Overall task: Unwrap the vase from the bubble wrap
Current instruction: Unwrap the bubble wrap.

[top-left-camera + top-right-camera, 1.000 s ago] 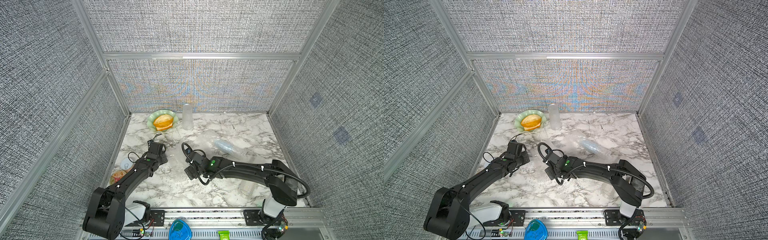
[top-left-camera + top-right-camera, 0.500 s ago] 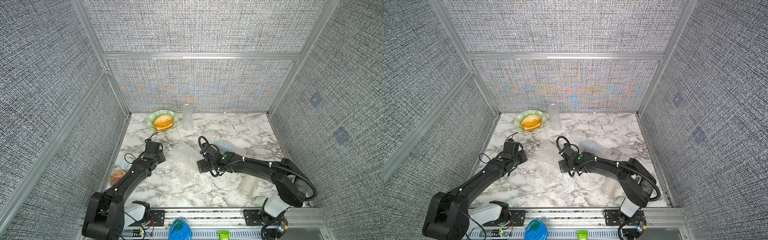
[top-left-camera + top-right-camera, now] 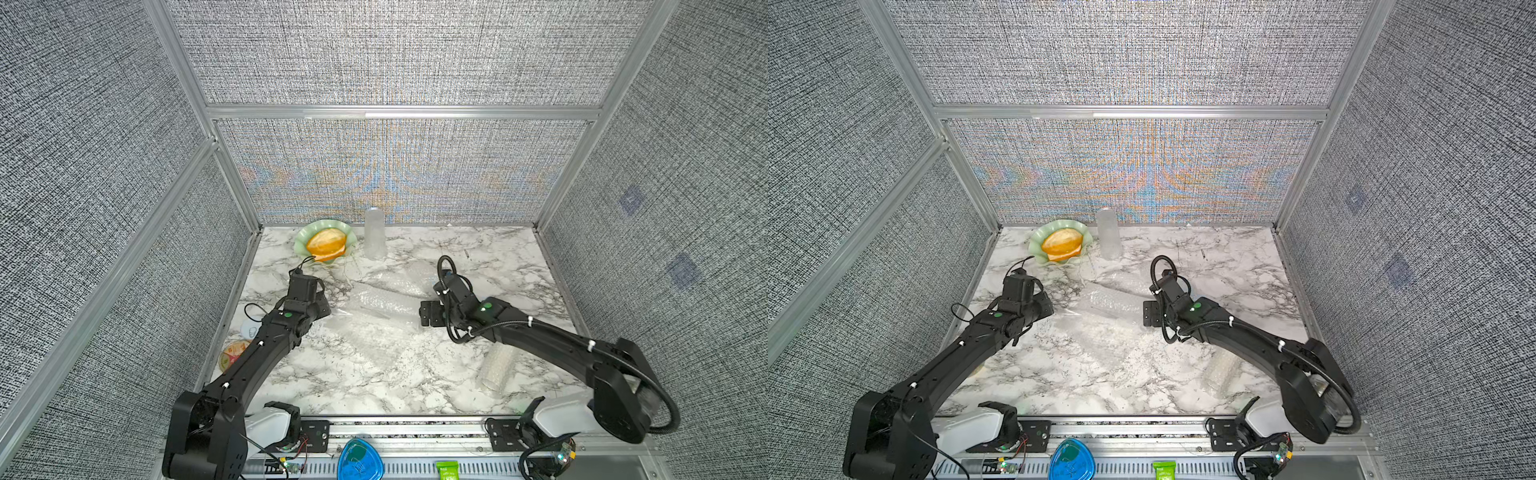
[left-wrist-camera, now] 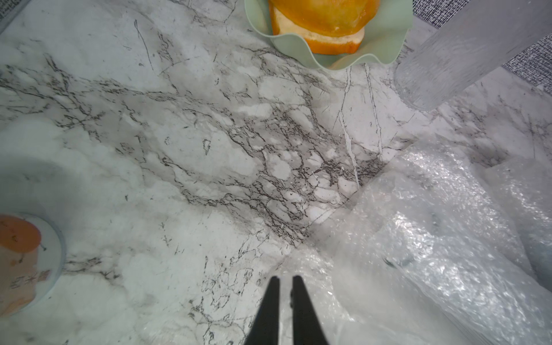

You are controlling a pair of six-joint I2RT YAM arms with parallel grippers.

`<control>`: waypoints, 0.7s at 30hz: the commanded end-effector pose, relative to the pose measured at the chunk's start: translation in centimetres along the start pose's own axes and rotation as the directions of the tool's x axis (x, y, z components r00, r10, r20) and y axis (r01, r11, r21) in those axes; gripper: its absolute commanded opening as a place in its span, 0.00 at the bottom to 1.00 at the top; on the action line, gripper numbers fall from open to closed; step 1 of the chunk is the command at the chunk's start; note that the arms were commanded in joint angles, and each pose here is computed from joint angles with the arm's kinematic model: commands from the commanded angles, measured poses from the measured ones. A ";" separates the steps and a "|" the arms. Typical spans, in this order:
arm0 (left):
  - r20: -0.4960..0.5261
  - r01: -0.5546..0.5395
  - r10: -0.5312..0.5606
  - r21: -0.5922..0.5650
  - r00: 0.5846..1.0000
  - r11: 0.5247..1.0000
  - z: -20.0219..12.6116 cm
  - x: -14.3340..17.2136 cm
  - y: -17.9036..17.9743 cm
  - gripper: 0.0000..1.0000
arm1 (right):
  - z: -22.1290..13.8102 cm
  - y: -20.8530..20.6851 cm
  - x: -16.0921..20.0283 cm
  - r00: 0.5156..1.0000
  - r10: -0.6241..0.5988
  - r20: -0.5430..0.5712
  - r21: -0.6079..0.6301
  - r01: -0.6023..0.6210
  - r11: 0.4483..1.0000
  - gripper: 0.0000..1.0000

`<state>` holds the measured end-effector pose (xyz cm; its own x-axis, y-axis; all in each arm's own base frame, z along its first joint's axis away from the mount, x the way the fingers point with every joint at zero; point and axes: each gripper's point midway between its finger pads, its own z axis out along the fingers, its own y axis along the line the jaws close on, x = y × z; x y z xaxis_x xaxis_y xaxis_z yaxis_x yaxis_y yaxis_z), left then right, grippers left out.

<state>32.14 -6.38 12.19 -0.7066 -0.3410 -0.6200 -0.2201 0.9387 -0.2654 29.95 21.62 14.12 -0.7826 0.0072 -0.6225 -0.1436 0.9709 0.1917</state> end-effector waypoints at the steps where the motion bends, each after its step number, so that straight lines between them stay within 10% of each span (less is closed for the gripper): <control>1: 0.012 -0.010 0.010 0.002 1.000 1.000 -0.6 -0.5 -0.1 0.49 | -2.3 -1.8 -2.1 0.994 0.029 0.102 0.080 -0.038 0.996 0.94; 11: 0.145 -0.130 0.101 0.207 0.984 0.970 -4.4 -4.1 -4.5 0.95 | -6.2 5.2 -4.7 0.971 -0.190 0.142 -0.126 0.208 0.970 0.94; 21: 0.105 -0.196 0.174 0.261 0.979 0.945 -6.5 -3.5 -5.4 0.99 | -1.1 12.8 0.5 0.811 -0.578 -0.085 -0.214 0.552 0.806 0.94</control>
<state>32.57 -9.76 21.72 -0.6149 -0.2086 -0.7605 0.0893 0.9398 -0.3299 28.56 33.91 19.50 -0.6321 -0.4244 -0.6483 -0.5838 0.8110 0.0384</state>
